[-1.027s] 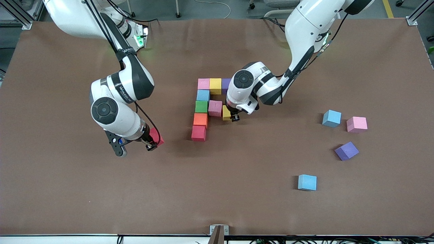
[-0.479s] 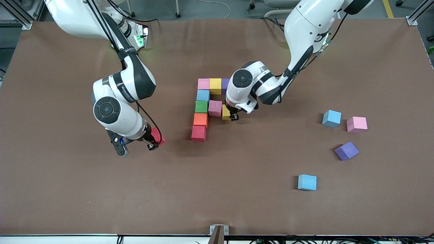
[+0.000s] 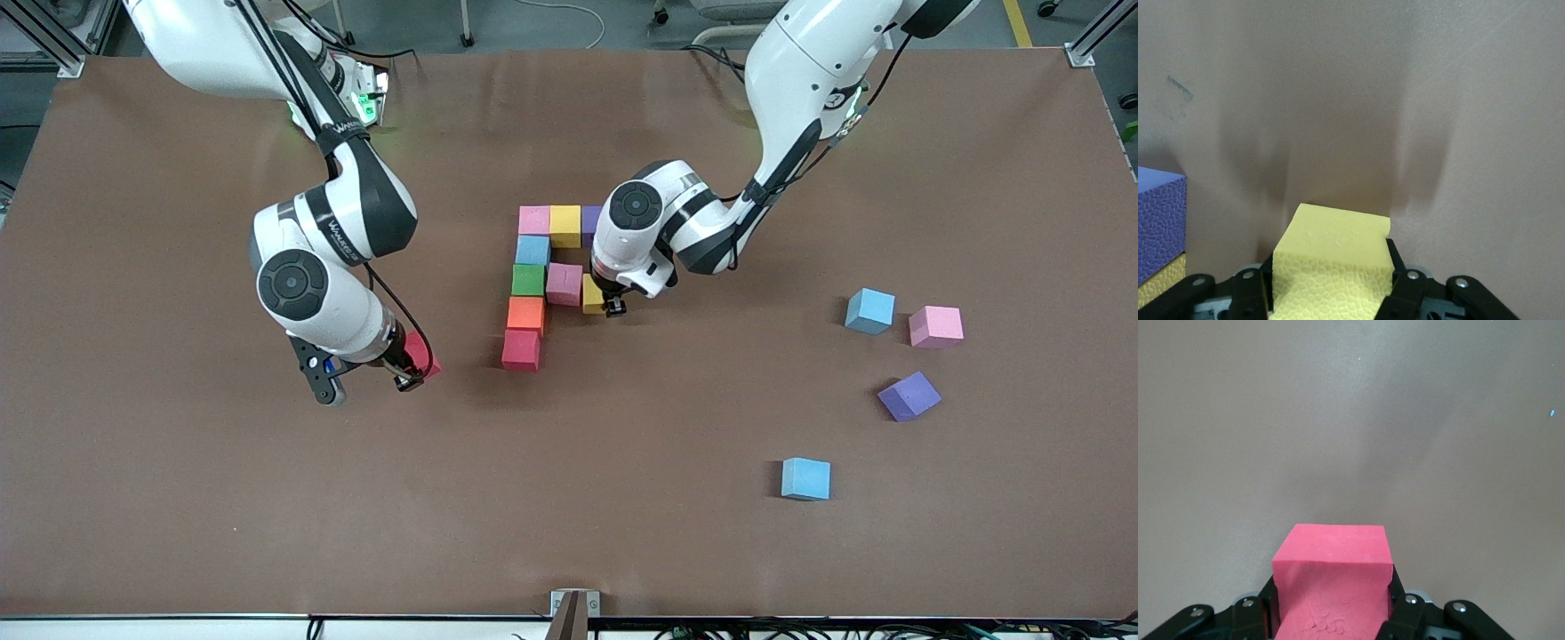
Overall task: Arrange 11 blocks into digit 3
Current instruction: 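Place yellow beside pink with the left gripper while the right gripper carries red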
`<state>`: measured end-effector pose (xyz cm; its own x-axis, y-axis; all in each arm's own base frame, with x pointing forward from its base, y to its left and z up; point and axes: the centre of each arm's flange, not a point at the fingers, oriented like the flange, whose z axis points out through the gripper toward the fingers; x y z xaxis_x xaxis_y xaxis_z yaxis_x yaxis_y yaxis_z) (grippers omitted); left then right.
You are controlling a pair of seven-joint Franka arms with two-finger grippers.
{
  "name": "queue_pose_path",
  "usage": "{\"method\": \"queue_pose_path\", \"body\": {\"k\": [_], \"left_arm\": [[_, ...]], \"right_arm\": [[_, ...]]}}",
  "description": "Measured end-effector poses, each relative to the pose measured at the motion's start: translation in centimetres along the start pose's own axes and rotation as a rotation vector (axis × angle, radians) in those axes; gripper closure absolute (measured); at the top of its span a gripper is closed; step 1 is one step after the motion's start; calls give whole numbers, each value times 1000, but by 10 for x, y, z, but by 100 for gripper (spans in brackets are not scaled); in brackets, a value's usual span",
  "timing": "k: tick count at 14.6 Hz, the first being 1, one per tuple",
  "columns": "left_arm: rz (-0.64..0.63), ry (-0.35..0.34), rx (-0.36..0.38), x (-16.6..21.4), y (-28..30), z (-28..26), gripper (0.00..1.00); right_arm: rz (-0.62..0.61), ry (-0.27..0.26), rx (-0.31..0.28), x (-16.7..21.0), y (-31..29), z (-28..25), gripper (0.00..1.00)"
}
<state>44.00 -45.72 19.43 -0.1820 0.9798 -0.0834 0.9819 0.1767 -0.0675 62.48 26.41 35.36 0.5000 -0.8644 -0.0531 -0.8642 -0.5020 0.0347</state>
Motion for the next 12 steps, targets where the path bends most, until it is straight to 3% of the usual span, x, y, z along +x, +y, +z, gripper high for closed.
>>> {"method": "queue_pose_path", "body": {"k": [3,4,8,12], "left_arm": [[0,0,0,0,0,0,42],[1,0,0,0,0,0,37],[11,35,21,1,-9,6,1],[35,50,-2,-4,-5,-23,0]], "right_arm": [[5,-8,7,-2,-1,-2,40],[10,-18,14,-3,-3,-5,40],[25,-34,31,-4,-6,-12,40],[26,-36,29,-10,-7,-11,41]]}}
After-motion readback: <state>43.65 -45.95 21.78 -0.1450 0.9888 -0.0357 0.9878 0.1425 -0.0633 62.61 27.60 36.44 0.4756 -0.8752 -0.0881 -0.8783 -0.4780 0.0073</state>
